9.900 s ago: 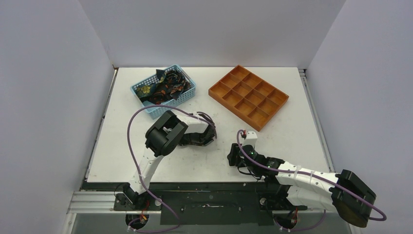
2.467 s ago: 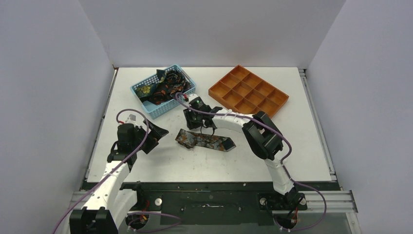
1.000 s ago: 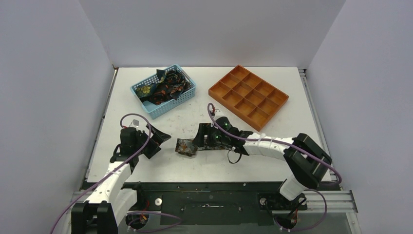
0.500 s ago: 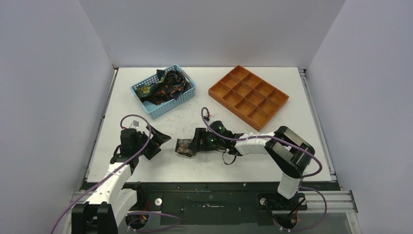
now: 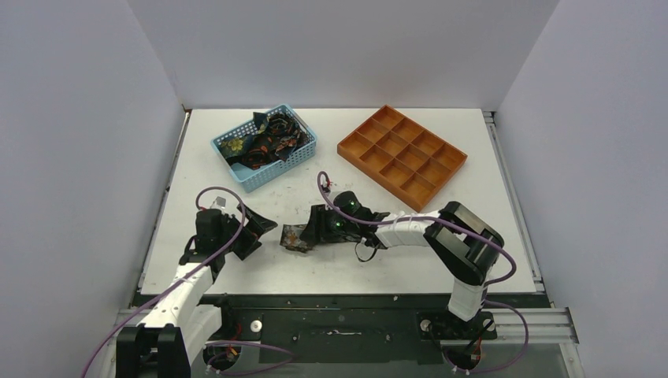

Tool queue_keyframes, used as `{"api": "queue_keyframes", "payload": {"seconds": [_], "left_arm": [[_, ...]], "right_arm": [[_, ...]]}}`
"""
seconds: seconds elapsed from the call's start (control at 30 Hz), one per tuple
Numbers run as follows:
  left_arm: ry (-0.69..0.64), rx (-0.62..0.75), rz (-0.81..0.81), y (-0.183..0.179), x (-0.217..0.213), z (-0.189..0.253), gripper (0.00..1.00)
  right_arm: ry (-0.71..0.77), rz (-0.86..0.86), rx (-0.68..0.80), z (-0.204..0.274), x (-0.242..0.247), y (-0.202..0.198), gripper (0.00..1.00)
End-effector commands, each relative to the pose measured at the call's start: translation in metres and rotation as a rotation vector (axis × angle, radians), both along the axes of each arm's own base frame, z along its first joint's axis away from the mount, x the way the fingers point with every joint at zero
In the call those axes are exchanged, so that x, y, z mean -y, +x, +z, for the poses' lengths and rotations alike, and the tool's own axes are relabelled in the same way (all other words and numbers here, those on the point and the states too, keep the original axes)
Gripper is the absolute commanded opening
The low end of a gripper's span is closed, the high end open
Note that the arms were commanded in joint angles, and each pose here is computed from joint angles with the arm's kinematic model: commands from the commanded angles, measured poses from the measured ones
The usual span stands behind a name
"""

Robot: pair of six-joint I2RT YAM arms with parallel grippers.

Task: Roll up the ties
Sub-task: Roll the tie at the center of the board.

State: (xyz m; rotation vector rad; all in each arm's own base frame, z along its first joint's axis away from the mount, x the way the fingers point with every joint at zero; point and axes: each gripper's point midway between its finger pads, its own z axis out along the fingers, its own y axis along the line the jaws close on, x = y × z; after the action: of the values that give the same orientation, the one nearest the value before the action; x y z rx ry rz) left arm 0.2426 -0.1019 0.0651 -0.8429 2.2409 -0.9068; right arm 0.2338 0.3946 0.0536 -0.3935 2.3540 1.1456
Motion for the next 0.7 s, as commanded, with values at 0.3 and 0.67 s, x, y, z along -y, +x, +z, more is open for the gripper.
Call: {"api": "queue_keyframes", "payload": {"seconds": [0.3,0.67], "left_arm": [[-0.026,0.038,-0.026,0.003,0.008,0.004,0.91],[-0.043,0.041,-0.028,0.007,0.011,0.002,0.91]], "right_arm": [[-0.031,0.129,0.154,0.009,-0.023,0.017,0.44],[-0.045,0.108,0.153,-0.006,-0.019,0.03,0.42]]}}
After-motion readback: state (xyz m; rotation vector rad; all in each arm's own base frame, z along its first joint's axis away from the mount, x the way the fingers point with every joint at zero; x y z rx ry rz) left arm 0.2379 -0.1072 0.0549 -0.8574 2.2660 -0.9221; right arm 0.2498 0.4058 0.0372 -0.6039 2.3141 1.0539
